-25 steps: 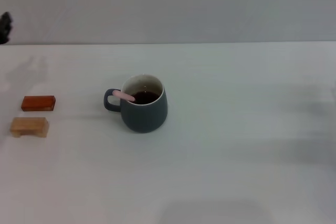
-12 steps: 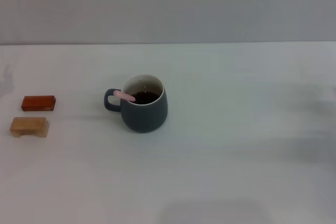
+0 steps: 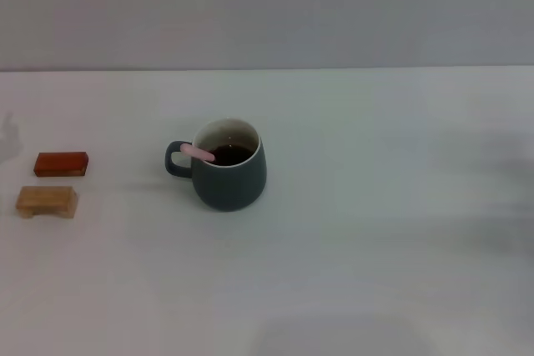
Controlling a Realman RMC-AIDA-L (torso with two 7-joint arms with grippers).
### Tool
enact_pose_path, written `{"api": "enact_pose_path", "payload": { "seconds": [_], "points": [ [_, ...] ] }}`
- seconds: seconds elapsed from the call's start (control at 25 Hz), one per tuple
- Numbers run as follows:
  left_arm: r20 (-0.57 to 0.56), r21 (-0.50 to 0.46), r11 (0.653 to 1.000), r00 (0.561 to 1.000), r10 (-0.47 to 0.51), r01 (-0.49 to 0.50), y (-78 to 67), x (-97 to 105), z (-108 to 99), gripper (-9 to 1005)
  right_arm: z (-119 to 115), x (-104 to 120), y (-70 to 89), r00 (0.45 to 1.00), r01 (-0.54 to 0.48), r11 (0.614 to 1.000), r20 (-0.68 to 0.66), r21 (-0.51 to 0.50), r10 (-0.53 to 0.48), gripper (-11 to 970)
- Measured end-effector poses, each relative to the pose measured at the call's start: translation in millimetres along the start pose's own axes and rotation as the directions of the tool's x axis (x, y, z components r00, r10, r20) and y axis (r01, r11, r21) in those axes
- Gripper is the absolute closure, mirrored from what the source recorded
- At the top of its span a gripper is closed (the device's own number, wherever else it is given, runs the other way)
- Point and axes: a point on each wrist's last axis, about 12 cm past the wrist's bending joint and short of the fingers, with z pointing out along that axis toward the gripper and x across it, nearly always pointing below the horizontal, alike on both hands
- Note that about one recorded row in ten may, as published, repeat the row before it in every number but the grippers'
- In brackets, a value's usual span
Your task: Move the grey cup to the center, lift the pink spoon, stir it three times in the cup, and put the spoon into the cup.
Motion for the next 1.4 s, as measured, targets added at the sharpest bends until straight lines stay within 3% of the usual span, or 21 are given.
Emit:
{"api": "enact_pose_path", "payload": {
  "seconds": [0.76, 0.88, 1.08, 1.24, 1.4],
  "points": [
    [0.031, -0.065, 0.992, 0.994, -0.105, 0.107, -1.4, -0.1, 1.9, 738, 6.4, -12.2, -25.8, 0.999, 0.000, 0.998, 0.051, 0.069, -0.004, 327],
    [0.050, -0.092, 0.981, 0.984, -0.169, 0.173, -2.9, -0.4, 3.4, 739, 8.6, -15.0, -29.8, 0.998, 0.012, 0.997, 0.057, 0.070, -0.016, 327],
    [0.064, -0.064, 0.927, 0.929, -0.365, 0.369, -7.4, -2.2, 7.7, 739, 11.3, -18.1, -33.0, 0.997, 0.046, 0.996, 0.061, 0.080, -0.051, 327],
    [0.051, 0.017, 0.866, 0.864, -0.500, 0.500, -0.6, -12.2, 13.6, 740, 12.1, -18.9, -33.0, 0.997, 0.045, 0.996, 0.063, 0.083, -0.050, 328],
    [0.026, 0.057, 0.833, 0.834, -0.552, 0.550, 2.9, -16.1, 15.1, 743, 14.2, -20.7, -32.1, 0.997, 0.040, 0.996, 0.067, 0.085, -0.046, 328]
  ]
}}
